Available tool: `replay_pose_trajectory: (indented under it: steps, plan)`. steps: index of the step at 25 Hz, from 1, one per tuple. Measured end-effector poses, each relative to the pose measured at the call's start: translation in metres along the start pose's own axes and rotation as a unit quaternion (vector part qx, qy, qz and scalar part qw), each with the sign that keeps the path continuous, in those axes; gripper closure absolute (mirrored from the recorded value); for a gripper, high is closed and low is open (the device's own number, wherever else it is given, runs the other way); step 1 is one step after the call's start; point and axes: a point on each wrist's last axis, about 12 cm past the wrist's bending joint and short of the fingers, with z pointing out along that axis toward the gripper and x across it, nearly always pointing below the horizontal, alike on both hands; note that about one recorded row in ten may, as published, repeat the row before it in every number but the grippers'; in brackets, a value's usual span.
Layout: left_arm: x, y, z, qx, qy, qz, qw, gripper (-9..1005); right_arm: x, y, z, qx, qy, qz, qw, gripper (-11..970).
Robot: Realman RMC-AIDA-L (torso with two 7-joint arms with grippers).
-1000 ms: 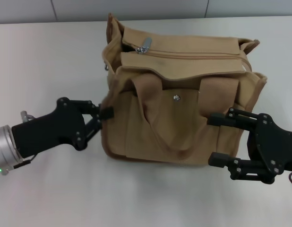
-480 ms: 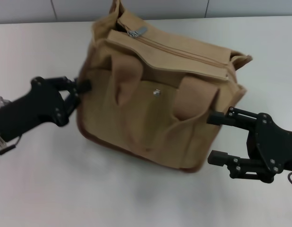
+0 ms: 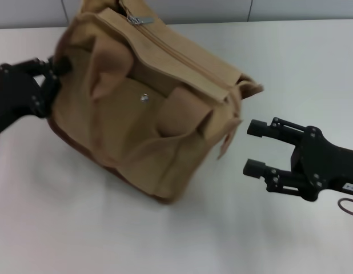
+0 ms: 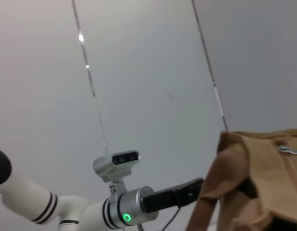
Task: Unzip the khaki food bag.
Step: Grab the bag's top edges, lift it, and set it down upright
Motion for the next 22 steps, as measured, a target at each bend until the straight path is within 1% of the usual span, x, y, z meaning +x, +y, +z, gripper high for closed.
replay_pose_trajectory:
  steps: [5,8,9,11,12,16,18,22]
  plan:
    - [-0.006,0.011,0.001,-0.05,-0.029,0.014,0.998,935,0.003,-0.006,0.007,0.017,0.002,0.008,1.0,188]
    - [-0.01,0.015,0.002,-0.064,-0.05,0.021,0.996,934,0.003,-0.009,0.01,0.023,0.003,0.009,1.0,188]
    - [-0.011,0.013,0.002,-0.063,-0.061,0.027,0.996,934,0.002,-0.01,0.011,0.024,0.002,0.008,1.0,189]
    - [-0.01,0.008,0.004,-0.054,-0.071,0.035,0.995,934,0.001,-0.012,0.012,0.033,-0.007,0.008,0.999,189]
    - [-0.008,0.003,0.006,-0.046,-0.075,0.04,0.995,934,0.001,-0.013,0.011,0.04,-0.013,0.007,0.999,189]
    - [0.011,-0.024,0.015,-0.009,-0.07,0.055,0.996,934,-0.001,-0.018,0.008,0.087,-0.05,0.011,0.995,189]
    - [0.02,-0.038,0.018,0.008,-0.061,0.069,0.996,935,-0.001,-0.021,0.004,0.119,-0.071,0.015,0.99,189]
    - [0.029,-0.054,0.018,0.026,-0.057,0.074,0.995,935,-0.002,-0.023,-0.001,0.146,-0.089,0.009,0.985,189]
